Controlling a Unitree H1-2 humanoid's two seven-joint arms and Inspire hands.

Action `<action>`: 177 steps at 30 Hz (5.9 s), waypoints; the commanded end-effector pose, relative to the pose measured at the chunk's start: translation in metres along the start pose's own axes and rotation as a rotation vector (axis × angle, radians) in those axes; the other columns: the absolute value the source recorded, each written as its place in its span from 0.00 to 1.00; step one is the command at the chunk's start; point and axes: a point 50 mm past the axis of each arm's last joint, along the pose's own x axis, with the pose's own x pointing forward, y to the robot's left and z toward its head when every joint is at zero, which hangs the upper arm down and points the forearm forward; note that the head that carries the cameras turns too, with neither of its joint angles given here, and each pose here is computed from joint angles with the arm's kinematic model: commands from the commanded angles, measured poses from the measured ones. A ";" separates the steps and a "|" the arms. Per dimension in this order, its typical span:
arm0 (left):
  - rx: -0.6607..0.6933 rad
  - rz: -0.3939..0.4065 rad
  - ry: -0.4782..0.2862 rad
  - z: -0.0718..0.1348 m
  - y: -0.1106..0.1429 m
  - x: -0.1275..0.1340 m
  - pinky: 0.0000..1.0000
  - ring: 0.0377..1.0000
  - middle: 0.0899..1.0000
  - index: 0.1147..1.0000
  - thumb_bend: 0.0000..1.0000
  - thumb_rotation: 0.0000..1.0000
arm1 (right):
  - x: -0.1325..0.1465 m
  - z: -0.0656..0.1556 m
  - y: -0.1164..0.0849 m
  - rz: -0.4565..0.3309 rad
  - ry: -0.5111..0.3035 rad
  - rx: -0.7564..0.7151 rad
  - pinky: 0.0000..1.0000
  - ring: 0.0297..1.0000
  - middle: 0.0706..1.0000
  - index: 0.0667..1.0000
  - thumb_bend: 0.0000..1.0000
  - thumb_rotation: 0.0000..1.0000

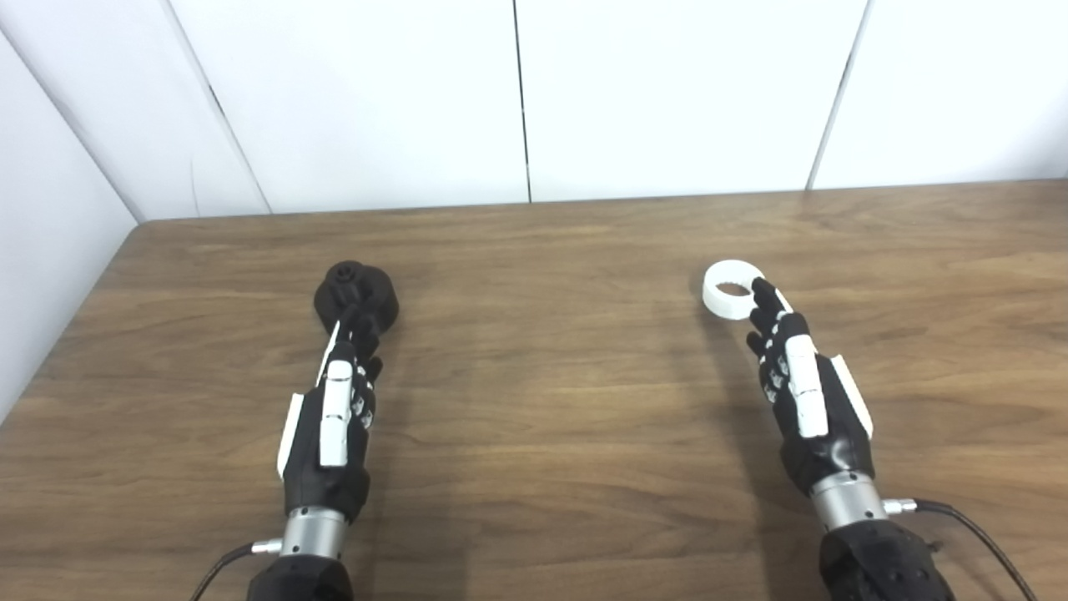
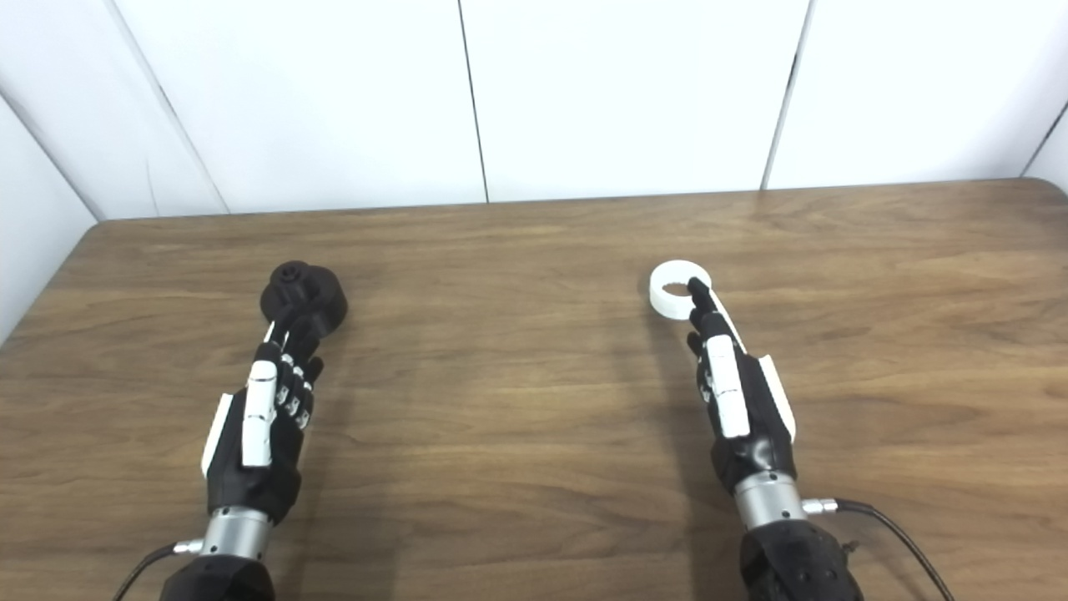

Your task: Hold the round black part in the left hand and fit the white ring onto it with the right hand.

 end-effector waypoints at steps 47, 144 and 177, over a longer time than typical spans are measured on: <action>0.916 0.173 -0.114 0.113 0.094 0.063 0.89 0.97 0.99 0.95 0.90 0.38 | -0.005 -0.015 0.018 0.016 -0.009 0.052 1.00 0.99 0.98 0.93 0.60 1.00; 1.447 -0.262 0.149 0.082 0.062 0.205 0.94 0.99 0.95 0.89 1.00 0.47 | -0.010 -0.013 0.023 -0.034 -0.029 0.073 0.98 0.96 0.96 0.92 0.62 1.00; 1.467 -0.251 0.089 0.078 0.060 0.198 0.89 0.96 0.90 0.69 0.73 0.43 | -0.011 -0.016 0.022 -0.031 -0.018 0.067 0.98 0.96 0.95 0.92 0.61 1.00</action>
